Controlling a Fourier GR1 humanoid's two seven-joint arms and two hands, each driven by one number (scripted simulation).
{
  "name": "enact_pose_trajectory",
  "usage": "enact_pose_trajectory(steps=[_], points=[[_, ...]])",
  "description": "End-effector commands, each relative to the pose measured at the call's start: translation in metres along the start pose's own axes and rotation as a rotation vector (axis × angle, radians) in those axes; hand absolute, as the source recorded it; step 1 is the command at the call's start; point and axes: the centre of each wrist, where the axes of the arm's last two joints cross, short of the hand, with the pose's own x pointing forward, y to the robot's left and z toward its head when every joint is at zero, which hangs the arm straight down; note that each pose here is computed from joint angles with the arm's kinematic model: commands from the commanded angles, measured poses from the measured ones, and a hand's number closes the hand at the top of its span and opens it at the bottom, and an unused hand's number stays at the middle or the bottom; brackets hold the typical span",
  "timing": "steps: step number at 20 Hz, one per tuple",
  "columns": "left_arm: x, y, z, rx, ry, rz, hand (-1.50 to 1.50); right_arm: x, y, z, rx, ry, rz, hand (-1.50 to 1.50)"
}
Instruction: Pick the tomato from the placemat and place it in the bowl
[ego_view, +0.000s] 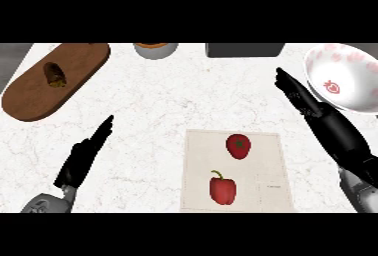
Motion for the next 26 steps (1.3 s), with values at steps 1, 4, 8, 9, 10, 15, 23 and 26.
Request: enact_pose_trajectory(steps=[1, 4, 8, 9, 10, 15, 23, 26], points=[[0.024, 0.004, -0.007, 0.012, -0.062, -0.005, 0.0, -0.01, -0.003, -0.021, 0.145, -0.044, -0.137, 1.5], [0.069, 0.015, -0.024, 0.109, -0.277, -0.028, 0.0, -0.02, 0.047, -0.019, 0.435, -0.09, -0.387, 1.5], [0.101, 0.016, -0.031, 0.199, -0.378, 0.005, 0.0, -0.052, -0.004, -0.039, 0.258, -0.067, -0.308, 1.5], [0.107, 0.022, -0.033, 0.221, -0.381, 0.005, 0.0, -0.064, 0.007, -0.032, 0.313, -0.074, -0.436, -1.5], [0.114, 0.021, -0.032, 0.207, -0.404, -0.003, 0.0, -0.067, 0.012, -0.032, 0.358, -0.122, -0.511, -1.5], [0.12, 0.016, -0.034, 0.223, -0.396, 0.014, 0.0, -0.058, -0.025, -0.048, 0.622, -0.308, -0.526, -1.5], [0.122, 0.012, -0.035, 0.239, -0.373, 0.012, 0.0, 0.003, -0.078, -0.09, 0.856, -0.328, -0.199, -1.5], [0.122, 0.018, -0.036, 0.255, -0.354, 0.003, 0.0, 0.013, -0.052, -0.1, 0.95, -0.305, -0.034, -1.5]])
